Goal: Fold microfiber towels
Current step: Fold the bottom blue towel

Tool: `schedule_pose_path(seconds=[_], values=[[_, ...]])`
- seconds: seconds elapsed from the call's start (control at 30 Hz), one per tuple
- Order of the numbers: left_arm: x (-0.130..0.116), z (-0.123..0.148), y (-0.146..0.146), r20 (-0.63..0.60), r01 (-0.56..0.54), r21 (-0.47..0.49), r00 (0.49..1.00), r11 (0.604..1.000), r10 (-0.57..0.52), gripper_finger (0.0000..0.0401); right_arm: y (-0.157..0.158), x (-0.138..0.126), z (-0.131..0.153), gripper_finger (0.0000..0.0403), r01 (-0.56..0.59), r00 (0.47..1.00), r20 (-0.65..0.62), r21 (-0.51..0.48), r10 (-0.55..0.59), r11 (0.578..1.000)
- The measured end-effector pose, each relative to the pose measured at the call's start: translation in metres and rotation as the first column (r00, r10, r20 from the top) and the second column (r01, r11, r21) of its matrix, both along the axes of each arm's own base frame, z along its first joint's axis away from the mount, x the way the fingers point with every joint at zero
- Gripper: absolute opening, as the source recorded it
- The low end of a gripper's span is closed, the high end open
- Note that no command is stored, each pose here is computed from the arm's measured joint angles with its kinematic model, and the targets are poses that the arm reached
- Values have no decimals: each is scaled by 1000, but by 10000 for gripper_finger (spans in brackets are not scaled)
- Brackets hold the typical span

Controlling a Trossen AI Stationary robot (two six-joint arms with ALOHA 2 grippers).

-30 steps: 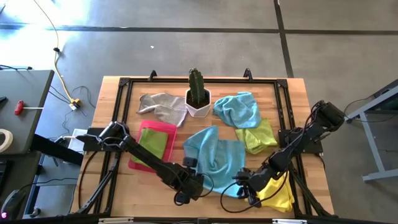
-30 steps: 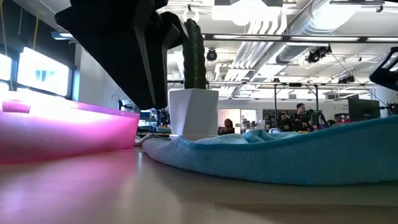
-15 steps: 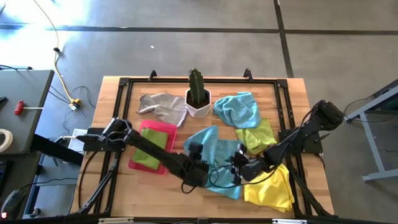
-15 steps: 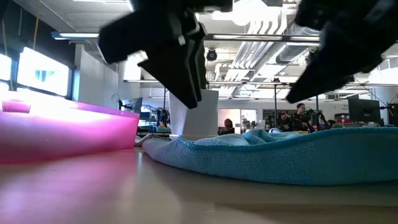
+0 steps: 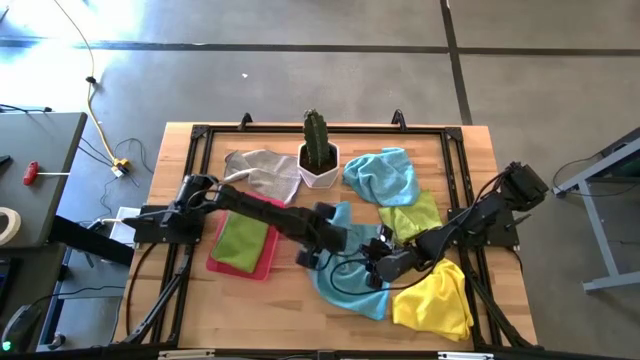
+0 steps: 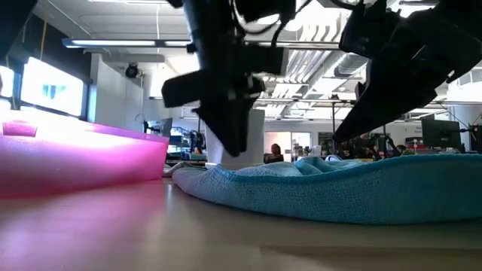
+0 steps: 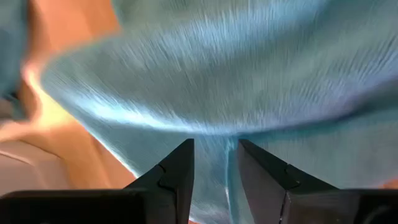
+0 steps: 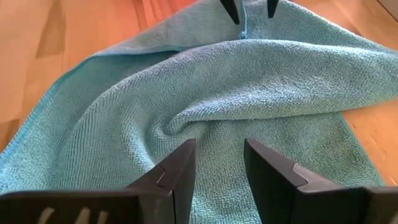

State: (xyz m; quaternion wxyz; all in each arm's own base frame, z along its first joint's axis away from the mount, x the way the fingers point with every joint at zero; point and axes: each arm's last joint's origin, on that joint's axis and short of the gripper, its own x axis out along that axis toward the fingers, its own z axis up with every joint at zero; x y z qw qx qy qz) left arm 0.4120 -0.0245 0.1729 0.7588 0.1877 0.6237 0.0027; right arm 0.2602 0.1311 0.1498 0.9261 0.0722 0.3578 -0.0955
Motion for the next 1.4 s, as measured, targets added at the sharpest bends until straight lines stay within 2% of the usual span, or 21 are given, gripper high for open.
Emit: schedule_pose_path(seconds=[0.17, 0.3, 0.43, 0.53, 0.7, 0.77, 0.9, 1.03, 1.2, 1.3, 1.4], values=[[-11, -20, 6, -60, -36, -73, 998, 997, 32, 113, 1, -1, 0, 129, -20, 1000, -4, -10, 20, 1000], [-14, -28, 8, -54, -37, -36, 998, 999, 35, 113, 1, -1, 0, 129, -37, 999, -7, -29, 37, 999], [-15, -33, 8, -35, -34, -39, 999, 999, 32, 109, 2, 0, 0, 129, -37, 999, 0, -25, 37, 999], [-15, -33, 8, -37, -39, -40, 999, 998, 37, 85, 2, 0, 1, 129, -42, 999, 2, -18, 42, 999], [-23, -20, -2, -52, -28, -43, 998, 999, 26, 11, 3, 1, 1, 129, -45, 999, 5, -1, 45, 999], [-26, -14, -8, -51, -50, -50, 998, 998, 47, 8, 2, 0, 1, 129, -36, 999, 4, 8, 36, 999], [-38, 9, -27, -22, -85, -83, 996, 993, 83, 7, 1, -1, -1, 129, -8, 1000, -14, 24, 8, 1000], [-49, 24, -59, 6, -126, -166, 992, 978, 129, 3, 0, -3, -3, 128, 27, 999, -37, 42, -26, 999], [-63, 21, -109, 13, -114, -203, 993, 972, 120, 2, -1, -6, -5, 128, 76, 995, -63, 67, -72, 995], [-69, 16, -135, 41, -101, -194, 993, 976, 111, 2, -1, -6, -5, 128, 90, 994, -66, 76, -85, 993], [-70, 17, -152, 96, -112, -258, 985, 960, 141, 2, -1, -6, -5, 128, 111, 992, -65, 96, -105, 989]])
